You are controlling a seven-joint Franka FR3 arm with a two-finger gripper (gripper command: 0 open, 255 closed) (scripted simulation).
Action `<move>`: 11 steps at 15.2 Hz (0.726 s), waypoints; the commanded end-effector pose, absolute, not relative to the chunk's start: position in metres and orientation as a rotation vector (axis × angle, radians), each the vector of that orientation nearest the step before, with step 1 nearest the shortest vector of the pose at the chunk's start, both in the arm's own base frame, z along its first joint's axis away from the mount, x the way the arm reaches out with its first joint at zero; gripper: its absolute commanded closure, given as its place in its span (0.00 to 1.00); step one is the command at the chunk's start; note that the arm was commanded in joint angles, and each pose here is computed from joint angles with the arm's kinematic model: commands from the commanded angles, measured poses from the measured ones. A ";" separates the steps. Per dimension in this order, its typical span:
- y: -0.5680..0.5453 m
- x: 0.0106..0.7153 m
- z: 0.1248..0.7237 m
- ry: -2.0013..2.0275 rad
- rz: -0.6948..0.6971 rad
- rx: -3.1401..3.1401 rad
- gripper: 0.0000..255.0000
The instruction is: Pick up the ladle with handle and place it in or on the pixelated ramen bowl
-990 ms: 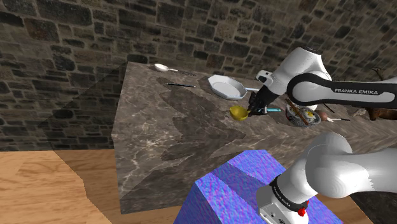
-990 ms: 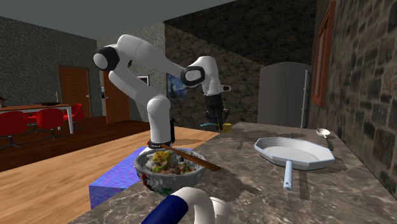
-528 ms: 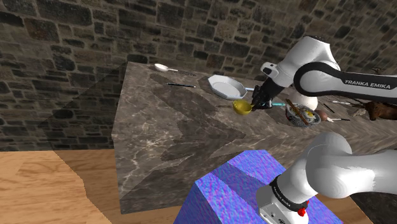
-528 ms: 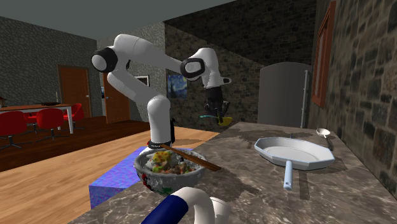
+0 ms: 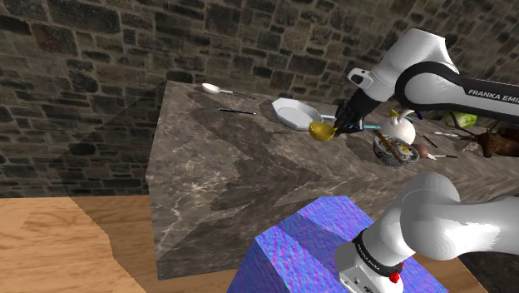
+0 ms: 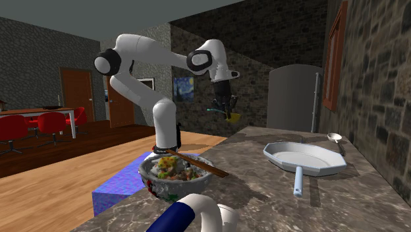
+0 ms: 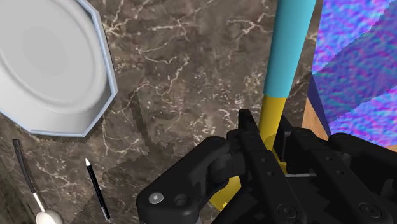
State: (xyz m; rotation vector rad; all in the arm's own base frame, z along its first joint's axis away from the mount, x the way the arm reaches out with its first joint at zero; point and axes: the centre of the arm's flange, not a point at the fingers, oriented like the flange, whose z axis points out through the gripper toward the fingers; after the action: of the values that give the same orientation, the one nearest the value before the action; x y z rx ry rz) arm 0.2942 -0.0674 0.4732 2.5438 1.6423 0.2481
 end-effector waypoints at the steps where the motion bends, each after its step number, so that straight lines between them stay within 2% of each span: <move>1: -0.069 0.294 0.484 1.643 0.248 2.544 1.00; 5: -0.069 0.294 0.503 1.643 0.248 2.544 1.00; 11: -0.144 0.269 0.505 1.643 0.248 2.544 1.00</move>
State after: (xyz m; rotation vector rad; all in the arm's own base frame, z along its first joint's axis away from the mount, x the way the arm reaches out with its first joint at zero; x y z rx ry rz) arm 0.2763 -0.1335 0.5026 2.5455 1.6407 0.2487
